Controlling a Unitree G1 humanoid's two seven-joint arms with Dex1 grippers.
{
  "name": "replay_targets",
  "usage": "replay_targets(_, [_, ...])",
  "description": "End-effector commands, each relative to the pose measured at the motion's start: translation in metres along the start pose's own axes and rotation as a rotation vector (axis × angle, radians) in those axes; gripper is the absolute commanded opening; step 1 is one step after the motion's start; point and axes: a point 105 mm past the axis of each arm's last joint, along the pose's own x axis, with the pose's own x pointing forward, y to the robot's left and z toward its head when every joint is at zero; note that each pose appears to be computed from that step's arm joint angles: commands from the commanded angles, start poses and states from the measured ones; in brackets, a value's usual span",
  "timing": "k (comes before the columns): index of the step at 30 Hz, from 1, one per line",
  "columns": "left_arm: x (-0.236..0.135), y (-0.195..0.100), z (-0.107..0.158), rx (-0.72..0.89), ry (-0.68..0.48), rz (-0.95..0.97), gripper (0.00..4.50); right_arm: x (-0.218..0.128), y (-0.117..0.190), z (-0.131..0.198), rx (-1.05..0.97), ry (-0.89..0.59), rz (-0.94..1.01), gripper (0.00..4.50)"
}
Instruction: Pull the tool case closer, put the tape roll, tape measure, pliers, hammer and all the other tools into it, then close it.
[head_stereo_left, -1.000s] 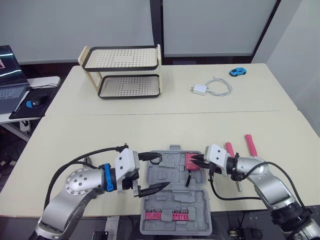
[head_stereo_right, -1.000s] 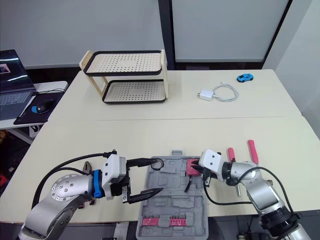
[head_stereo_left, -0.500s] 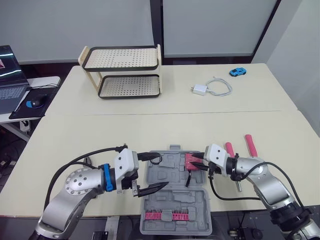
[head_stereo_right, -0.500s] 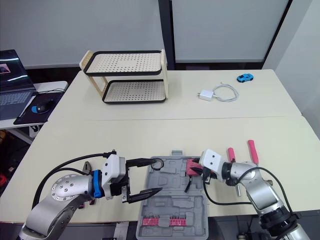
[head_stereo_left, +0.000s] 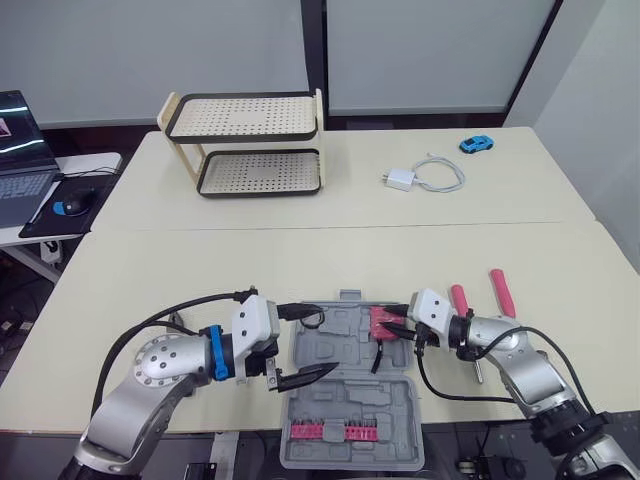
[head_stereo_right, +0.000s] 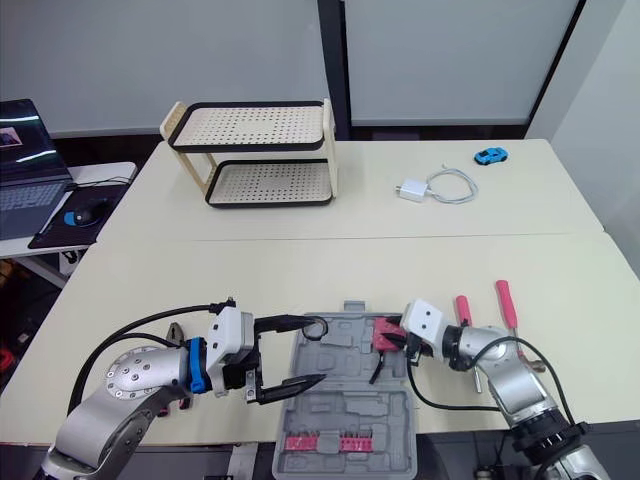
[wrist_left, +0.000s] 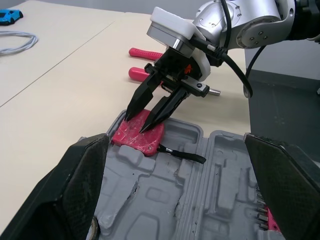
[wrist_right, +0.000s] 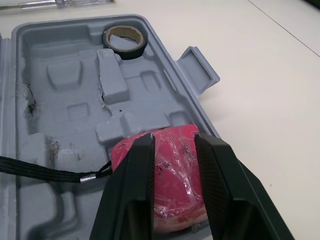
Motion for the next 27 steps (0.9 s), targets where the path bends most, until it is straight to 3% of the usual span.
replay_targets(1, [0.002, -0.002, 0.006, 0.022, -0.018, -0.009, 4.5, -0.001, 0.004, -0.016, 0.023, 0.029, -0.002, 1.35])
replay_targets(17, [0.0, -0.003, 0.005, 0.021, -0.008, -0.004, 4.5, 0.001, 0.018, -0.057, 0.135, 0.117, 0.01, 1.35])
replay_targets(27, [-0.003, -0.003, 0.001, 0.016, 0.0, -0.001, 4.5, 0.002, 0.023, -0.064, 0.182, 0.117, 0.005, 1.35])
